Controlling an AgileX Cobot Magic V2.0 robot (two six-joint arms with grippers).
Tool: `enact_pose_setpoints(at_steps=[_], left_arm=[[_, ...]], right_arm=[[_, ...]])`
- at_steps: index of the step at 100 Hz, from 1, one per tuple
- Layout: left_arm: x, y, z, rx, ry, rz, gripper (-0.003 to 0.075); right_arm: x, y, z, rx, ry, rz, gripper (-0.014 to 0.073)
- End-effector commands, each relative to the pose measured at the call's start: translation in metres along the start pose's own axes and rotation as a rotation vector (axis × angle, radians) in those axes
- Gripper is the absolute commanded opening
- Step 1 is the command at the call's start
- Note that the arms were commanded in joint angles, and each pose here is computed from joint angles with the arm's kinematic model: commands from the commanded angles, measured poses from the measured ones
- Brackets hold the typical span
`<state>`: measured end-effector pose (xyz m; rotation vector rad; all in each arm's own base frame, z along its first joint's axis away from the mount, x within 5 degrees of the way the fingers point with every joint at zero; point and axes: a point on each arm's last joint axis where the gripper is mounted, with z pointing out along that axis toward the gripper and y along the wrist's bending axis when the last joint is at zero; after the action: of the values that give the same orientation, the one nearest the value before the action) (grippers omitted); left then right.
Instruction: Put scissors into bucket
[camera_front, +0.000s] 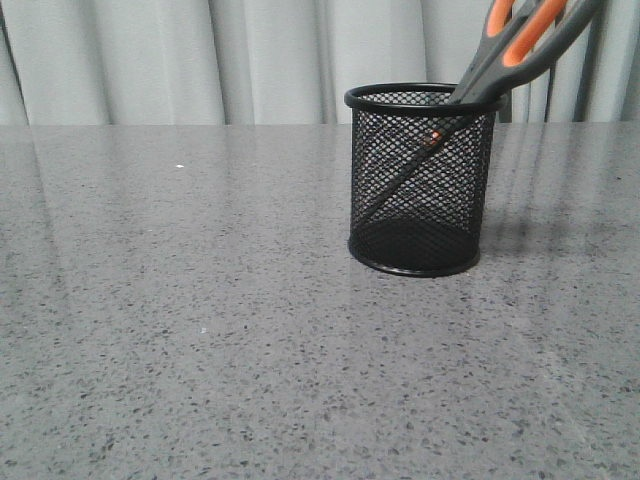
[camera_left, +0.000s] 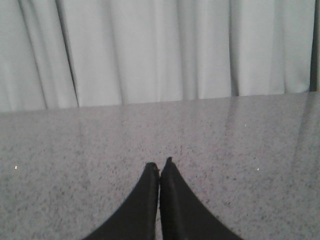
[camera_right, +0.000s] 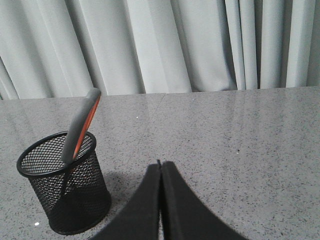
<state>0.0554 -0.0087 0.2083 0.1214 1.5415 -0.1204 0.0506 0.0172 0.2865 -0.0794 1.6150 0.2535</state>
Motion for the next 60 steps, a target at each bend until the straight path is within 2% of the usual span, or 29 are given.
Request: enact_pose_setpoints(at_steps=[1, 7, 60], left_arm=[[-0.0005, 0.0017, -0.0009, -0.028, -0.077, -0.034, -0.0021], [0.0042, 0.0023, -0.0011, -0.041, -0.041, -0.032, -0.0021], [0.0035, 0.0033, -0.0012, -0.058, -0.048, -0.017, -0.0021]], right_arm=[[-0.0137, -0.0011, -0.0013, 0.024, -0.081, 0.004, -0.0066], [-0.0137, -0.0011, -0.0013, 0.024, -0.081, 0.004, -0.0066], [-0.0139, -0.0011, -0.0013, 0.024, -0.083, 0.004, -0.0066]])
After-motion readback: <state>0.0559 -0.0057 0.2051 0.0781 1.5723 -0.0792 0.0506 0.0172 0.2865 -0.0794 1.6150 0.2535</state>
